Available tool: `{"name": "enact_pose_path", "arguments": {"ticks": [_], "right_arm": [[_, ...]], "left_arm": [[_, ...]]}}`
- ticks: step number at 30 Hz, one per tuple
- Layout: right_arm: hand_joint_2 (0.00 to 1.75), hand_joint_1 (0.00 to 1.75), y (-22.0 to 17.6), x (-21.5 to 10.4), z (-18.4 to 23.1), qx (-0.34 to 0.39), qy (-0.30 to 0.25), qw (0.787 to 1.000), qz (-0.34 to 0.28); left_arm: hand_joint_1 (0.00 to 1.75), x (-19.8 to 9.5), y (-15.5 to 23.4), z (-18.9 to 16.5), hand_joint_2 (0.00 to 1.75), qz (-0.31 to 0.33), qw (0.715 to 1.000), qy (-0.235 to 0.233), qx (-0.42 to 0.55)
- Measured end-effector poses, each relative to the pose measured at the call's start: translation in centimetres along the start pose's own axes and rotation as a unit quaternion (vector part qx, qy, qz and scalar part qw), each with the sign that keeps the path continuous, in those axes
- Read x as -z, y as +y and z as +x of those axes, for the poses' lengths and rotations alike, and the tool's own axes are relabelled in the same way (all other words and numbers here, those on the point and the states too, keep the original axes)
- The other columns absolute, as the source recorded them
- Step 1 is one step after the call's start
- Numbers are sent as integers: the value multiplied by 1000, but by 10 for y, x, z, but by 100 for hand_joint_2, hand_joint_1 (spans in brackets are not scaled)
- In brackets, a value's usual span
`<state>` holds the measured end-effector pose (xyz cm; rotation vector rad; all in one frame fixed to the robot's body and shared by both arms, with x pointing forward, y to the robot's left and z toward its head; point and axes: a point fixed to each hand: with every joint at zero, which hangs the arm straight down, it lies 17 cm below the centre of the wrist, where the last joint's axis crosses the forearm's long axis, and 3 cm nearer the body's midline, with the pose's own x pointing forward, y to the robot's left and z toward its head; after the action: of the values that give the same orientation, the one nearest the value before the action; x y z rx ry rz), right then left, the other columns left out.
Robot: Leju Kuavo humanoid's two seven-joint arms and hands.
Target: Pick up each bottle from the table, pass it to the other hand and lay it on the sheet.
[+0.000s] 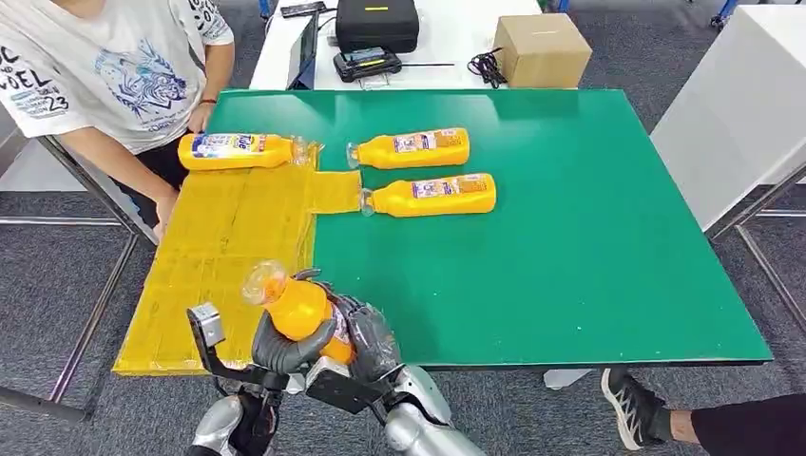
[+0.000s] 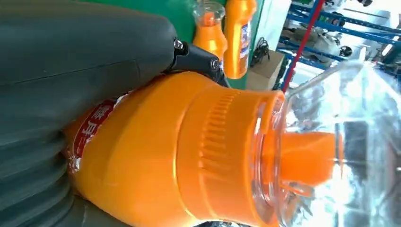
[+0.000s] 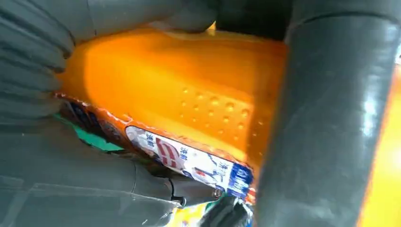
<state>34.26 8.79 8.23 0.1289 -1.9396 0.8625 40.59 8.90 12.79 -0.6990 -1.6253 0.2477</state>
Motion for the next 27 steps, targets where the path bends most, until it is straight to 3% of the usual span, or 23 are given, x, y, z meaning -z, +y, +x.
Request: {"name": "enact_pose_path", "arguments": {"ticks": [8,17,20,23,27], "right_arm": [[0,0,-23,2,18,24,-8,998,-49],[0,0,-85,-5,56,64,-50,986,-147],[0,0,-113,-13,76,80,-85,973,-198],[0,0,-142,-20,100,93,-123,958,-244],[0,0,-160,-25,119,97,-145,948,-266]], "left_arm": [[175,15,-13,40,175,-9,999,-51,-2],[175,30,-2,73,175,30,995,-98,19],[175,33,12,89,175,69,983,-138,99],[175,39,19,119,175,104,946,-205,229],[175,46,23,131,175,110,936,-220,252]]}}
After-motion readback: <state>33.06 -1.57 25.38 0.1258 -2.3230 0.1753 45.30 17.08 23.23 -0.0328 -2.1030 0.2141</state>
